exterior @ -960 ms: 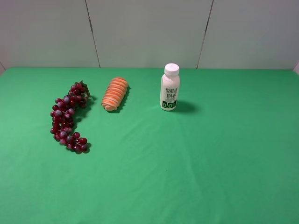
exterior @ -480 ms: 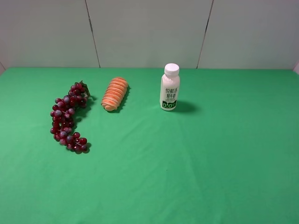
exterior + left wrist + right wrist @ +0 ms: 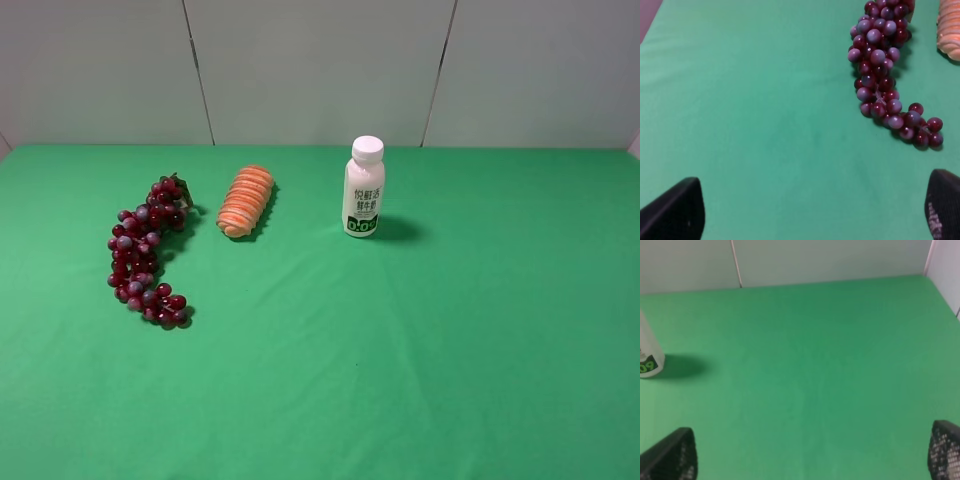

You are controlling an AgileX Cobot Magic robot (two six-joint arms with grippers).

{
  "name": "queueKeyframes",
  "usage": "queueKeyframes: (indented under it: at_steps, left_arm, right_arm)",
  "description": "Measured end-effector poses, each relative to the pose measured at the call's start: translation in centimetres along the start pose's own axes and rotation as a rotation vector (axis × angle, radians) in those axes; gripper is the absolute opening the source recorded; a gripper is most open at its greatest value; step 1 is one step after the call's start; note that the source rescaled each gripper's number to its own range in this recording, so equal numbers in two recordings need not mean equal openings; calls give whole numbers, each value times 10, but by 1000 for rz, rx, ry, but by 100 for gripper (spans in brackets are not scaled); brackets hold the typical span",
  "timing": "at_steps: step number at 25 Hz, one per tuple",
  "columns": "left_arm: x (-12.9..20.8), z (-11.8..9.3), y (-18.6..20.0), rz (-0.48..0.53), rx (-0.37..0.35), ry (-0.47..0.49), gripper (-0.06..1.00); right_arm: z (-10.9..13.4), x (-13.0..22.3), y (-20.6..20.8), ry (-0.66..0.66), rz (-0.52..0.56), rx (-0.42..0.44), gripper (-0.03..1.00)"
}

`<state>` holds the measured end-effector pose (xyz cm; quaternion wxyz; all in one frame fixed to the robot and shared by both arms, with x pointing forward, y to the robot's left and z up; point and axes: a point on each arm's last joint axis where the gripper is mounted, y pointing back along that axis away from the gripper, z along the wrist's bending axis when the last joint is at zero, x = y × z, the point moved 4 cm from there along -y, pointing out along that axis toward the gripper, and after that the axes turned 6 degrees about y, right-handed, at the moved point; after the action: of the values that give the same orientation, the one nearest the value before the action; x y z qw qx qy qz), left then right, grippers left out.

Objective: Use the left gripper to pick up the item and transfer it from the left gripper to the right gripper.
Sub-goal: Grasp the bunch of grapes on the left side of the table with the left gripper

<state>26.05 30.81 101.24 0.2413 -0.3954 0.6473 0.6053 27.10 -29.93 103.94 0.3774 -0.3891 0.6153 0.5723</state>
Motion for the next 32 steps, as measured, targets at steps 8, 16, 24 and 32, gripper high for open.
queueKeyframes:
  at_steps: [8, 16, 24, 32]
  left_arm:
    - [0, 1, 0, 1, -4, -1, 83]
    - [-2, -2, 5, 1, 14, 6, 83]
    - [-32, -10, 4, 168, -15, 5, 83]
    - [-57, -18, -23, 354, -54, -2, 83]
  right_arm:
    - [0, 0, 0, 0, 0, 0, 100]
    - [0, 0, 0, 0, 0, 0, 100]
    - [0, 0, 0, 0, 0, 0, 100]
    - [0, 0, 0, 0, 0, 0, 100]
